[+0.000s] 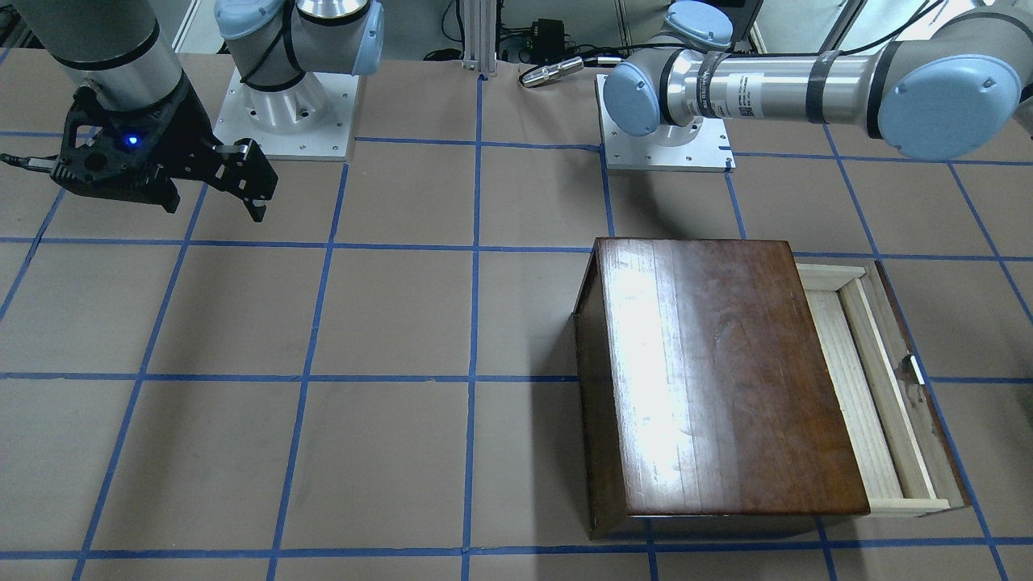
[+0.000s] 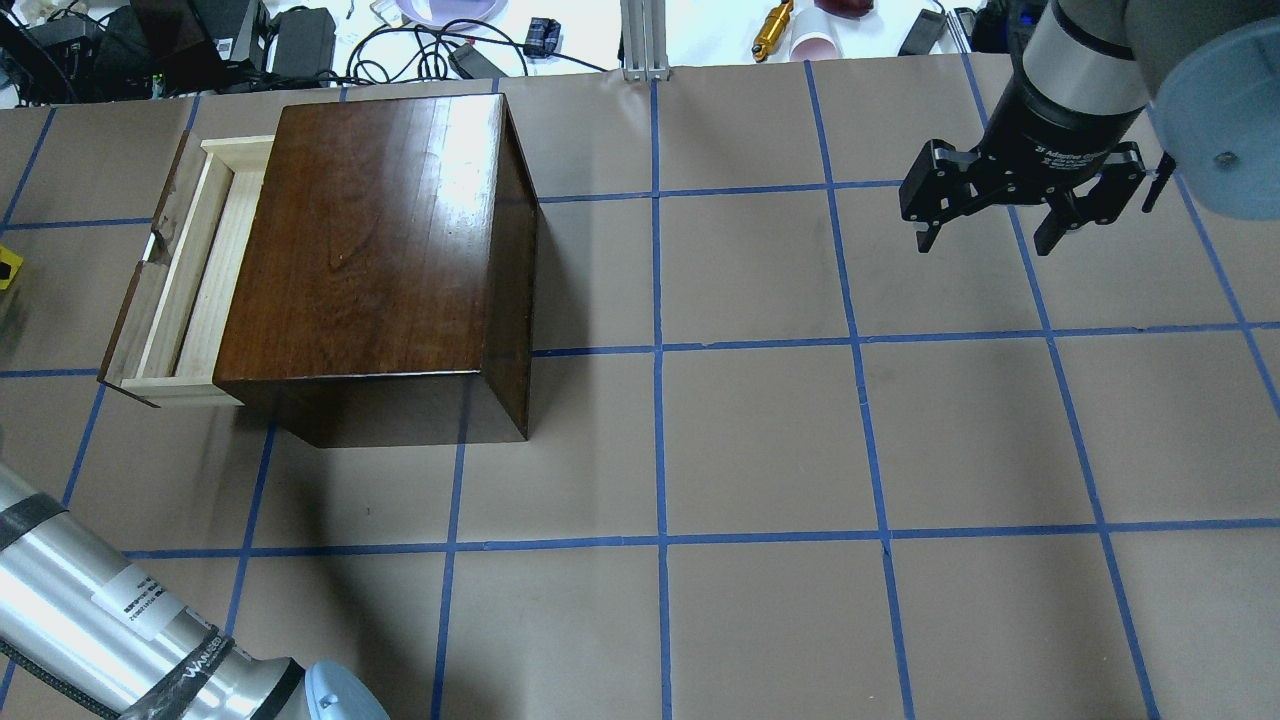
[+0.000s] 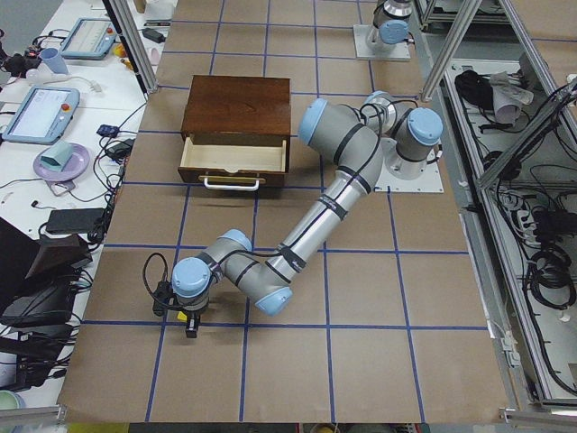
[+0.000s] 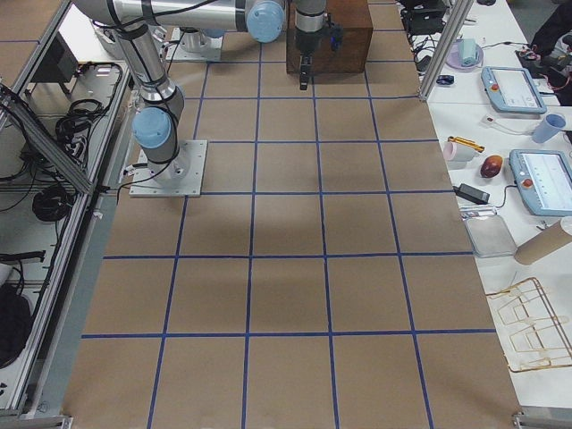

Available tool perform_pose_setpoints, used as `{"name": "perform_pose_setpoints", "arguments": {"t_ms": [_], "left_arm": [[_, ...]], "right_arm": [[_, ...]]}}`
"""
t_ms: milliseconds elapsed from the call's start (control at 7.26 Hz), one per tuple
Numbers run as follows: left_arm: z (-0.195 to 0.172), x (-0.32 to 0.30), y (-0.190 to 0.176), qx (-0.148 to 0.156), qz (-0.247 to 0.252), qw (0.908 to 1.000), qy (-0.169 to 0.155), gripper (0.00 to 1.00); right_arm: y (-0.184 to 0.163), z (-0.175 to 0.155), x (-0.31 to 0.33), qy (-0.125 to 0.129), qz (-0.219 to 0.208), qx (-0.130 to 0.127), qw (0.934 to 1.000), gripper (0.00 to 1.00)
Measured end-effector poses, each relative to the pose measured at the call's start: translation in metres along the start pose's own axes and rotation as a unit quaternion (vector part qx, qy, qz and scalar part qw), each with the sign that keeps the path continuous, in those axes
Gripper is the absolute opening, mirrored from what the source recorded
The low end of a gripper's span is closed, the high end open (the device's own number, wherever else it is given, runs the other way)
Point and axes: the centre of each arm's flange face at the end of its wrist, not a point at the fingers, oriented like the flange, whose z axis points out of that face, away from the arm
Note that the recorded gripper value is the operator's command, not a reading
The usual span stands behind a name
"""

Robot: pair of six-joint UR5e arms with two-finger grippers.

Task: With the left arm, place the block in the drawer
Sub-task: 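Lower the left gripper over the yellow cube on the table, then close the left gripper on the yellow cube and lift it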

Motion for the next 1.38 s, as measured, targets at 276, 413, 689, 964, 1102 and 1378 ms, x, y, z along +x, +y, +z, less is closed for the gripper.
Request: {"name": "perform_pose_setpoints", "arguments": {"t_ms": [276, 413, 689, 964, 1102, 1378], "left_arm": [[-0.004, 0.001, -0.001, 0.002, 0.006, 1.0000, -0.001, 0.00], [-0.012, 0.003, -0.004, 0.002, 0.007, 1.0000, -0.003, 0.00], [-0.048, 0.016, -0.012, -0.013, 0.012, 0.9998, -0.005, 0.00], [-0.109, 0.049, -0.027, -0.042, 0.028, 0.9987, -0.011, 0.00], [-0.142, 0.065, -0.030, -0.052, 0.033, 0.9981, -0.006, 0.00], [-0.204, 0.100, -0.030, -0.071, 0.043, 0.9965, 0.011, 0.00]], "right_arm": [[0.000, 0.000, 0.000, 0.000, 0.000, 0.000, 1.0000, 1.00], [0.000, 0.000, 0.000, 0.000, 0.000, 0.000, 1.0000, 1.00], [0.000, 0.000, 0.000, 0.000, 0.000, 0.000, 1.0000, 1.00], [0.000, 0.000, 0.000, 0.000, 0.000, 0.000, 1.0000, 1.00], [0.000, 0.000, 0.000, 0.000, 0.000, 0.000, 1.0000, 1.00], [0.000, 0.000, 0.000, 0.000, 0.000, 0.000, 1.0000, 1.00]]}}
